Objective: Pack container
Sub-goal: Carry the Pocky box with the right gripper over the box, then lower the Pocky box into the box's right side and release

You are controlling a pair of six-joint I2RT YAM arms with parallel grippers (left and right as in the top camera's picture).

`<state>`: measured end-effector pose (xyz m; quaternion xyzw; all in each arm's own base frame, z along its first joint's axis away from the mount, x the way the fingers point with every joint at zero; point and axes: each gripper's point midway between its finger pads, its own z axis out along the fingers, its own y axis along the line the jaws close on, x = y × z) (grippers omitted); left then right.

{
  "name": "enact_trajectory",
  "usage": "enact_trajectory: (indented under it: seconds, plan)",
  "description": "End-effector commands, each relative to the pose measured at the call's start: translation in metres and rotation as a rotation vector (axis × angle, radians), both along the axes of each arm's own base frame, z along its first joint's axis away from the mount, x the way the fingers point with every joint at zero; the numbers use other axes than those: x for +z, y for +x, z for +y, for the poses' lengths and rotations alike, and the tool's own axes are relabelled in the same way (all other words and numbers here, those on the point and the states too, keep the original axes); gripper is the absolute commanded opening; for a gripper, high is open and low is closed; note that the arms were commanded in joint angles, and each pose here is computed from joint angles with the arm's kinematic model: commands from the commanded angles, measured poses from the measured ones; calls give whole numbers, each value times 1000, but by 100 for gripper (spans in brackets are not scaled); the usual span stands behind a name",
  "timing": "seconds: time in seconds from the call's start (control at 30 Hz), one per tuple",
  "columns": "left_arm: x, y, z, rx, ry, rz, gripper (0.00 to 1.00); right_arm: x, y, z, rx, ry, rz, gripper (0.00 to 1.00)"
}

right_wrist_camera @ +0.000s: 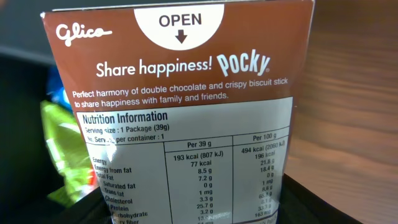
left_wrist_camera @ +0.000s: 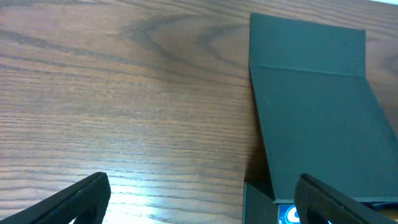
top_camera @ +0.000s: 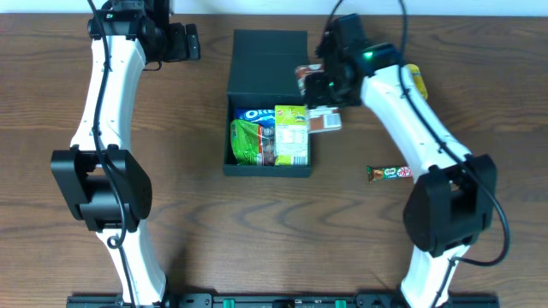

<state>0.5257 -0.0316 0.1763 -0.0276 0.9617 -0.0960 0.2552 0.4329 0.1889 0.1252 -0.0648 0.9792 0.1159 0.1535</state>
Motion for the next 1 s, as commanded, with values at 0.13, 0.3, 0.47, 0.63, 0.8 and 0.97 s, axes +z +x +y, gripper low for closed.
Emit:
enact_trajectory:
  seconds: [0.13,0.3,0.47,0.63,0.8,0.97]
  plan:
    - [6,-5,4,-12,34,-5,95,0,-14,37,-38,7,13,65]
    - [5,-6,4,-11,34,2,95,-3,-23,46,-68,-24,18,63]
    - [4,-7,8,-5,31,9,95,-6,-30,44,-106,-71,27,64]
    - [4,-7,12,2,28,10,95,-12,-32,47,-98,-99,27,64]
    - [4,-8,12,2,24,12,95,-22,-37,52,-83,-115,50,64]
    - [4,-8,12,2,25,15,95,-26,-41,52,-96,-122,68,63]
